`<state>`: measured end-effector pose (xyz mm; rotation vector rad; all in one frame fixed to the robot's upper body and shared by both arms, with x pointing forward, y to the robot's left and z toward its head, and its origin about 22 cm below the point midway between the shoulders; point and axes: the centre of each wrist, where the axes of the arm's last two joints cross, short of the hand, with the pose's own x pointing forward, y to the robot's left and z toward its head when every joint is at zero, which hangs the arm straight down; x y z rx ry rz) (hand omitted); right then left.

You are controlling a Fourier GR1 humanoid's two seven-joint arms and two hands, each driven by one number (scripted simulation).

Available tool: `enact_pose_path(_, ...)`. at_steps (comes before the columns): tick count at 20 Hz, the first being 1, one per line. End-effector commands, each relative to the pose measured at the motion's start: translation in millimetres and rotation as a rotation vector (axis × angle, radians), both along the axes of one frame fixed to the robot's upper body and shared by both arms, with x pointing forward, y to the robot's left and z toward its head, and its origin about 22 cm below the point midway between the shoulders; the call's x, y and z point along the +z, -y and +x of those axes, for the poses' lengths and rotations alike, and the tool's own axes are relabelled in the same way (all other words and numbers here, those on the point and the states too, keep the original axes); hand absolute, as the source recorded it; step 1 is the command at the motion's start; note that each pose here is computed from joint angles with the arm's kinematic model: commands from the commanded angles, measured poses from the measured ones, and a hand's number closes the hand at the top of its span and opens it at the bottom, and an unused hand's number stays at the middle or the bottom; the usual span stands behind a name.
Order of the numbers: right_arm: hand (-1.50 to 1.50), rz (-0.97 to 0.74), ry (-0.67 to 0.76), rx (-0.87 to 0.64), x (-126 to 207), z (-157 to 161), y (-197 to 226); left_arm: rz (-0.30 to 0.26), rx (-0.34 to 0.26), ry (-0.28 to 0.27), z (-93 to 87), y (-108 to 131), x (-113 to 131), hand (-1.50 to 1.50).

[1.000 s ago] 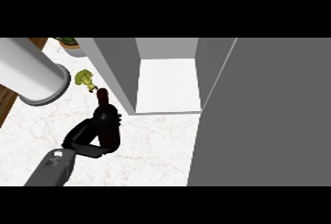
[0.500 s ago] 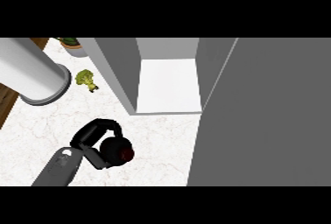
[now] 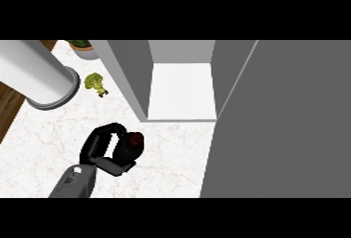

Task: Pick up the wine, place it into the cabinet and close the cabinet

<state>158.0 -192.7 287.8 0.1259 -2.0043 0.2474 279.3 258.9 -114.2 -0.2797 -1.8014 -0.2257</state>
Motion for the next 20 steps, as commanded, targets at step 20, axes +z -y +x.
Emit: enact_pose_path(20,-1.5,0.036,-0.026,0.041,4,-7,14,-0.235,0.107,0.113,10.6,144,192,1.5)
